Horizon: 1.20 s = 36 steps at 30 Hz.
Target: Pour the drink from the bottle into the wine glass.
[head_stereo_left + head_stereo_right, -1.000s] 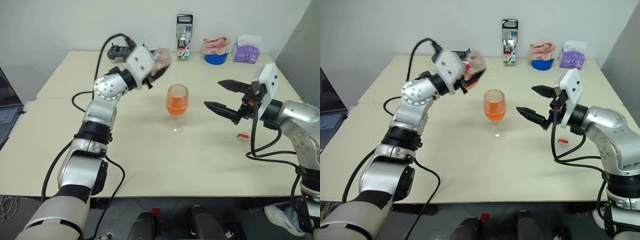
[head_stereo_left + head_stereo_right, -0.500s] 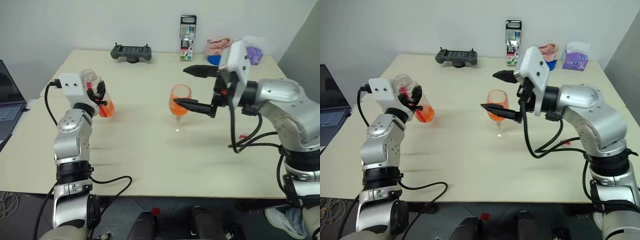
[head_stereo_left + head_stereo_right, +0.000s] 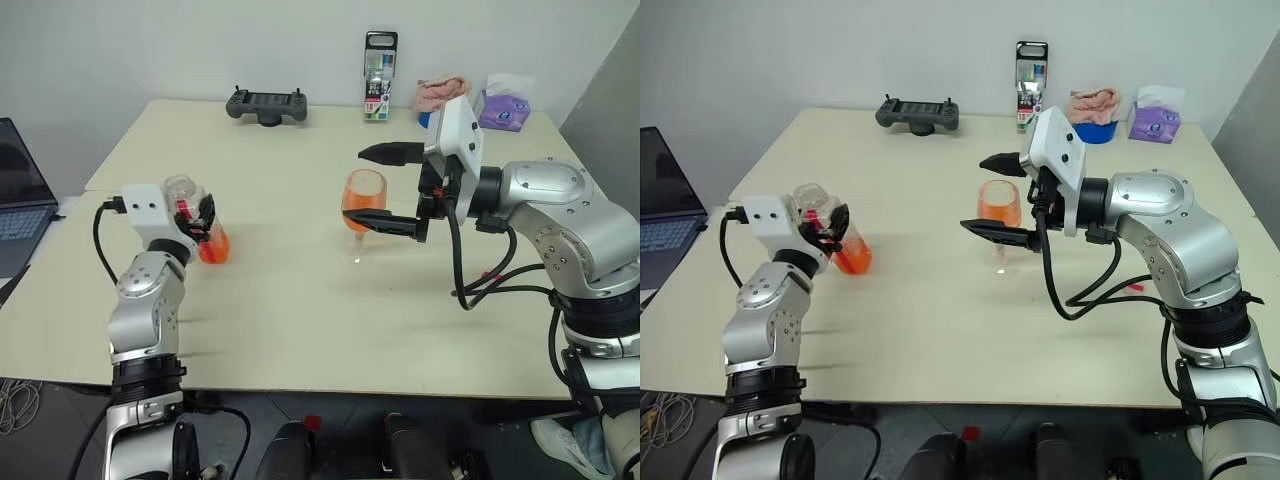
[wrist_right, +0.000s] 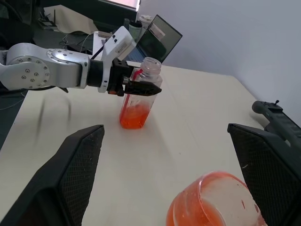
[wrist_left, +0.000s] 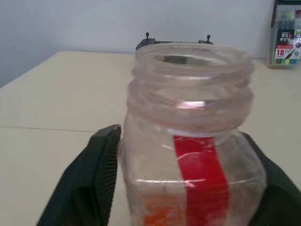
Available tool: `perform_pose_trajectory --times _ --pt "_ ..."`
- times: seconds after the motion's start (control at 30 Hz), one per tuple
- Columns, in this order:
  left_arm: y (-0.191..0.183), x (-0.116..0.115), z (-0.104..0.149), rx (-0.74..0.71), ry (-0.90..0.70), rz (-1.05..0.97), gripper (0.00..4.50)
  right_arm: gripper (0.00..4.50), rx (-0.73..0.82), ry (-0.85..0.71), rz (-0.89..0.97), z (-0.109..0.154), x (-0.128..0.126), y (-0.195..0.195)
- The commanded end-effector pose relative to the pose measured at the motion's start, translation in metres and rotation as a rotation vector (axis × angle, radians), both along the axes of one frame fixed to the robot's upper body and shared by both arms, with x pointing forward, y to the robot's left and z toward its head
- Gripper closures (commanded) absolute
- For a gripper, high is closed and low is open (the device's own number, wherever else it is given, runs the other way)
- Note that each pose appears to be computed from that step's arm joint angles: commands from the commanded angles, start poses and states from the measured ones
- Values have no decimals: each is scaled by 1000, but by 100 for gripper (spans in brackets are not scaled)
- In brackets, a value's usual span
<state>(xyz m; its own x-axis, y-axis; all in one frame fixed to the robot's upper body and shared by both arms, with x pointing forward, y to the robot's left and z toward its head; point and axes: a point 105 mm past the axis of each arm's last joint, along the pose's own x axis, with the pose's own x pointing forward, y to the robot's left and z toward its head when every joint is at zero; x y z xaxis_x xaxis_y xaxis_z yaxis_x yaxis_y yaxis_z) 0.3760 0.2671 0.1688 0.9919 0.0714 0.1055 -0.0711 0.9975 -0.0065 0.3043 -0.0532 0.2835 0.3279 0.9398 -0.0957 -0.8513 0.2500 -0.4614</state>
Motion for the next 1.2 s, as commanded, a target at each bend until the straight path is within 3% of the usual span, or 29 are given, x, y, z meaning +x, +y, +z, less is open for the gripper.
perform_pose_trajectory --times 0.03,0.4,0.5,0.73,0.83,0.9,1.03,1.2 --pt "6 -5 7 14 -21 30 16 0 12 -55 8 14 -5 -3" --pt "-11 -20 12 12 6 -55 6 0 -7 -55 1 15 -3 -10" --pt "-16 -34 23 45 5 -108 6 0 -9 -52 -9 16 1 -16" --pt "9 -68 79 226 -1 -100 6 0 -33 -65 -43 18 14 -31" --pt "2 -74 101 271 -2 -191 6 0 -39 -62 -53 17 15 -36" --pt "-26 -76 109 336 15 -380 6 0 -29 -34 -67 15 16 -44" --pt "-68 -93 111 358 29 -708 6 0 14 34 -114 14 19 -67" --pt "-77 -97 107 341 64 -822 6 0 76 151 -25 7 0 -85"
